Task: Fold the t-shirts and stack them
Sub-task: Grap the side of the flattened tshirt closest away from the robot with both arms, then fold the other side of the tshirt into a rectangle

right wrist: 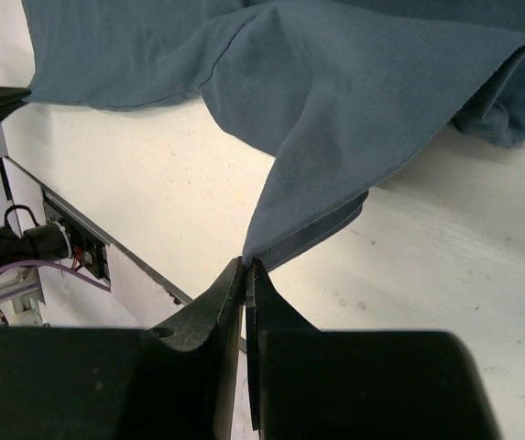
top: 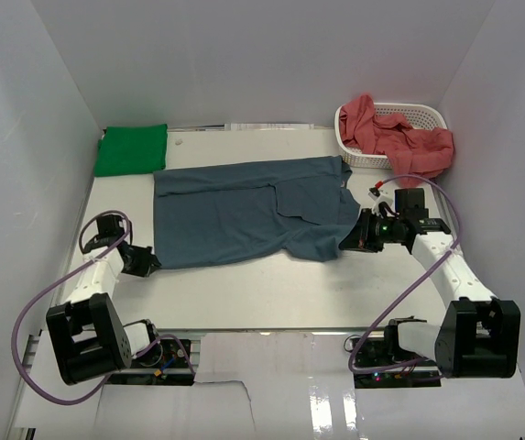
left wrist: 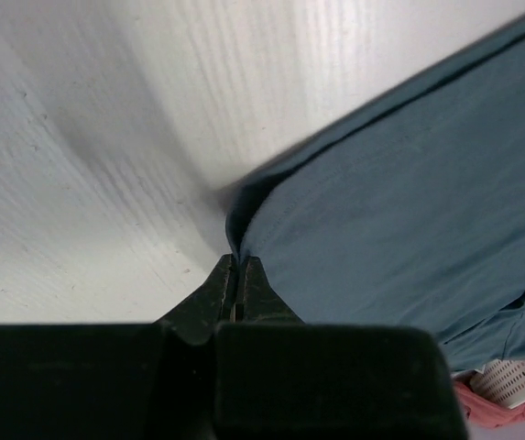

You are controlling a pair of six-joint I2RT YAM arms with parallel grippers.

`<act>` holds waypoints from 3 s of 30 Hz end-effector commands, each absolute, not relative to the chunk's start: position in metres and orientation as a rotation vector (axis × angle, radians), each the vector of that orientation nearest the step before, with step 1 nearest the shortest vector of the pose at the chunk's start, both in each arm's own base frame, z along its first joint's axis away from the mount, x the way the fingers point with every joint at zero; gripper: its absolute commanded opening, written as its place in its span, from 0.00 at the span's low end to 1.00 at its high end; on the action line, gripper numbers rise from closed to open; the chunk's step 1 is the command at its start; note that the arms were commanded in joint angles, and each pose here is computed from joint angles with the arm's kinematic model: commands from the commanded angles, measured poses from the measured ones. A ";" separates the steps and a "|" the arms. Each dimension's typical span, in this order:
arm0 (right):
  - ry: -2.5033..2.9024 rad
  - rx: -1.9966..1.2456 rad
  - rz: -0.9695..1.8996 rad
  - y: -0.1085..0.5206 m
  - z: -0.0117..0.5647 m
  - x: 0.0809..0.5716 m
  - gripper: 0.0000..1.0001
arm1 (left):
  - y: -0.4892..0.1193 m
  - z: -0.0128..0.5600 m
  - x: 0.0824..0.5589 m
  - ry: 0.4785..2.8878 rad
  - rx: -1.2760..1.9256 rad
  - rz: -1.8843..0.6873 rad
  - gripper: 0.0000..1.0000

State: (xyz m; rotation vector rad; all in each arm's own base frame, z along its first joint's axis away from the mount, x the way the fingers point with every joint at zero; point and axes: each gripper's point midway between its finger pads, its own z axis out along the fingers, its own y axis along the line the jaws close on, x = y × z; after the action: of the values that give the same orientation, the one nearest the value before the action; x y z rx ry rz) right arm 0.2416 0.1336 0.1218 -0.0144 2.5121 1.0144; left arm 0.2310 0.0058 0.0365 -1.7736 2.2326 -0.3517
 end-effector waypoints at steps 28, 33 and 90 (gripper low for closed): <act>2.620 0.171 0.952 0.121 0.130 0.167 0.08 | 0.055 0.059 0.252 2.263 -1.563 -0.068 0.00; 2.633 0.163 0.911 0.116 0.119 0.164 0.08 | 0.054 0.057 0.253 2.277 -1.559 -0.085 0.00; 2.385 0.125 0.729 0.100 0.145 0.205 0.08 | 0.055 0.066 0.281 2.316 -1.443 -0.147 0.00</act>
State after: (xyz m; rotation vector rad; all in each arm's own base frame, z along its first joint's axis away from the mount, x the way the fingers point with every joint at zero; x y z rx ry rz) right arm 0.1837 0.1013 0.1176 0.1859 2.4856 0.7550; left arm 0.2660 0.0494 0.0537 -1.4979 2.3446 -0.1279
